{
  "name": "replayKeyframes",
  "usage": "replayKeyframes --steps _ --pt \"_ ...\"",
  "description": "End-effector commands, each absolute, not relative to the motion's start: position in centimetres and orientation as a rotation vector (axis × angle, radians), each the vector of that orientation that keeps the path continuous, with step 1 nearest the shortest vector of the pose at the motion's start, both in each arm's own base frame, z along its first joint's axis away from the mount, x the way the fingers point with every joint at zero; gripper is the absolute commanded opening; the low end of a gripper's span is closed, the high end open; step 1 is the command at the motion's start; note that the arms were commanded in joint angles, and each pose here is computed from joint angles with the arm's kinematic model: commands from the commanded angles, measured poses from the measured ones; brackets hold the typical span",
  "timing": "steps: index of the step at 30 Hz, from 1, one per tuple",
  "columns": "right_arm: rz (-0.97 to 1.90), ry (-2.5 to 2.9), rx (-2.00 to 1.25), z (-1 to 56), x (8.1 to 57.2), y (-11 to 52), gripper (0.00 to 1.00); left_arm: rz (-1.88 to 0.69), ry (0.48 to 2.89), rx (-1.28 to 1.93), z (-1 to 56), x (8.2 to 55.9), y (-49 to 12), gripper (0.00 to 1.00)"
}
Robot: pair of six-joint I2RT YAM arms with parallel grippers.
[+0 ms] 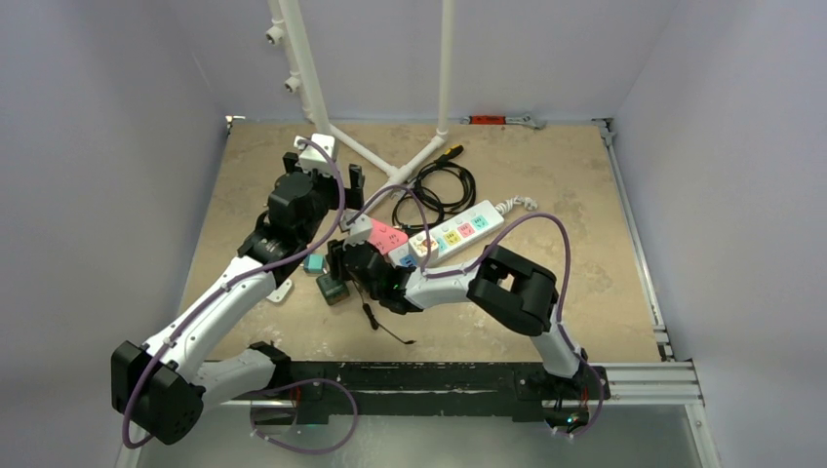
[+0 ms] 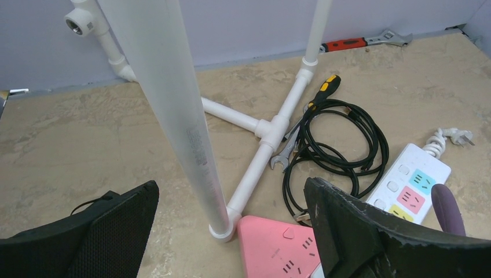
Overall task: Pull the plug off the socket
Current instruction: Place the plug at the center of the board.
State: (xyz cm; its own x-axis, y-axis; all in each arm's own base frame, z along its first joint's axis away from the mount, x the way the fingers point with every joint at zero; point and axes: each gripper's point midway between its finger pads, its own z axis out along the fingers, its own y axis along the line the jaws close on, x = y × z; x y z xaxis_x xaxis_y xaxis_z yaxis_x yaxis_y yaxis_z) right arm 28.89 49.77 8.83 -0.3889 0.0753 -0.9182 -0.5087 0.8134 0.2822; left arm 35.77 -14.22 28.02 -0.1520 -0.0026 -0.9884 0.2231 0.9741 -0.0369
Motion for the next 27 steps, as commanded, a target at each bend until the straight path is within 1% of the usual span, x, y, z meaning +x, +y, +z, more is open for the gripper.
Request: replayKeyframes --steps 1,6,13,16,18,20,23,27 --pt "0.715 1.816 -0.314 13.1 28.8 49.4 0.52 -0.249 1.673 0.171 29.7 35.9 -15.0 0.97" --pt "0.739 1.764 -0.332 15.7 27.5 46.9 0.52 -0.247 1.675 0.162 29.6 35.9 -14.9 0.97" --pt "0.786 1.757 -0.361 17.9 24.5 42.1 0.53 -0.252 1.679 0.156 29.6 35.9 -15.0 0.97" --pt "0.792 1.741 -0.371 19.0 23.5 39.6 0.59 -0.285 1.687 0.16 29.3 35.7 -15.4 0.97" --pt "0.745 1.776 -0.368 19.0 23.7 37.4 0.61 -0.304 1.691 0.166 29.3 35.7 -15.8 0.97" --pt "0.705 1.81 -0.355 18.9 24.7 35.3 0.62 -0.319 1.695 0.168 29.2 35.6 -16.0 0.97" --pt "0.685 1.862 -0.292 18.8 26.9 31.8 0.66 -0.342 1.701 0.169 29.0 35.4 -16.3 0.97" --pt "0.552 1.888 -0.323 18.5 28.6 29.1 0.79 -0.365 1.711 0.175 28.6 35.4 -16.7 0.97"
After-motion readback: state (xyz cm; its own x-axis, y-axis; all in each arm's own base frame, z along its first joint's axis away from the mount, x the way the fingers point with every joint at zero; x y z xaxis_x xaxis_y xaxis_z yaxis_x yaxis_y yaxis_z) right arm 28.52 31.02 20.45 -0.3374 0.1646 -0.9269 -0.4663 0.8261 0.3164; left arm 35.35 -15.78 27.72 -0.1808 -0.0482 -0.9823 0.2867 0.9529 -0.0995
